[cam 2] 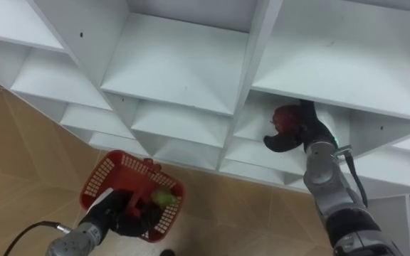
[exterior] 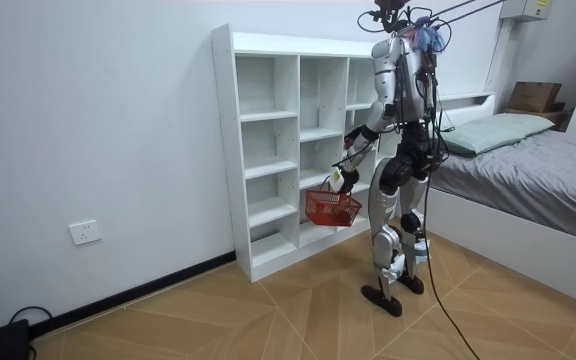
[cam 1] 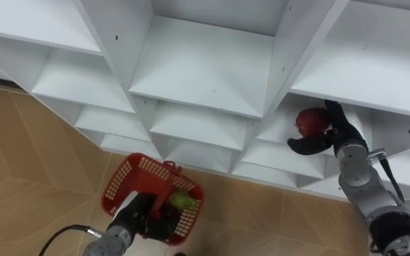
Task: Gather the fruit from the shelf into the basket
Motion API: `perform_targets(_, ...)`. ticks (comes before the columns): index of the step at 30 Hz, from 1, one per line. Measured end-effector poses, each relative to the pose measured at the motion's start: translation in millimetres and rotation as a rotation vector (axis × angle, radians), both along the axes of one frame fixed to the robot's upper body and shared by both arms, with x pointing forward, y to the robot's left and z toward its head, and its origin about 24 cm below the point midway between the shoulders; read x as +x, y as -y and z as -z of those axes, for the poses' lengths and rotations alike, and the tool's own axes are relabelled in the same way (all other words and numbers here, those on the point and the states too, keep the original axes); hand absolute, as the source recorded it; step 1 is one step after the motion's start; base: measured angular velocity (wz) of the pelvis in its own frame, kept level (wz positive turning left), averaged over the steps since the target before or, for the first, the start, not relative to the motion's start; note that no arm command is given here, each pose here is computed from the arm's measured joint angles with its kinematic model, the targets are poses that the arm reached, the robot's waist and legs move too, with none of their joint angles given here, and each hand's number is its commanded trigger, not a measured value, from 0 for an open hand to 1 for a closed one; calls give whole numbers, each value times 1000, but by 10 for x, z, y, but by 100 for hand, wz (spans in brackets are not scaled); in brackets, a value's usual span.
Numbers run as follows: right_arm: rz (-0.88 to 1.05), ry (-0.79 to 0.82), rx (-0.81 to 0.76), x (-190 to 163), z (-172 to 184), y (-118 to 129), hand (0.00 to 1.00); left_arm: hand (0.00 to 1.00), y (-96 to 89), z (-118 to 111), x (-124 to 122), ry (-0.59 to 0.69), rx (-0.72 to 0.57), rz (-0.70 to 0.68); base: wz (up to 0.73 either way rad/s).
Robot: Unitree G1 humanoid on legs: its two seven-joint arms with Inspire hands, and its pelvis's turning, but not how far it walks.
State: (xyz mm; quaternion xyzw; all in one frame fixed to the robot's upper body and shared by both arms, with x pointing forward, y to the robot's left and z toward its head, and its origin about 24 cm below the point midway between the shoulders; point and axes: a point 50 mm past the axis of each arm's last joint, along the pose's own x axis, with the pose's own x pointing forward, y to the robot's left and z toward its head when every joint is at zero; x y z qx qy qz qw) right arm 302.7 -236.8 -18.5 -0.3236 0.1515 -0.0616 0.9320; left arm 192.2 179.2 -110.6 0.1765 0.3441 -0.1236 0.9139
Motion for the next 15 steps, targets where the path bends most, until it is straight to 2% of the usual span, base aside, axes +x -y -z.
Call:
perform_targets(6, -11, -4, -11, -2, 6, -11, 0, 100, 14, 8, -10, 1, 13, 6, 0)
perform_targets(7, -12, -4, -11, -3, 6, -12, 24, 100, 13, 10, -13, 0, 15, 8, 0)
perform_targets(8, -13, -4, -12, -3, 7, -12, 53, 100, 13, 13, -17, -3, 16, 10, 0)
perform_targets(9, -15, -5, -16, -4, 7, -11, 100, 100, 13, 16, -20, -4, 17, 11, 0)
perform_targets(15, 8, 20, -52, 3, -26, 33, 100, 100, 18, 20, -25, -7, 20, 18, 0)
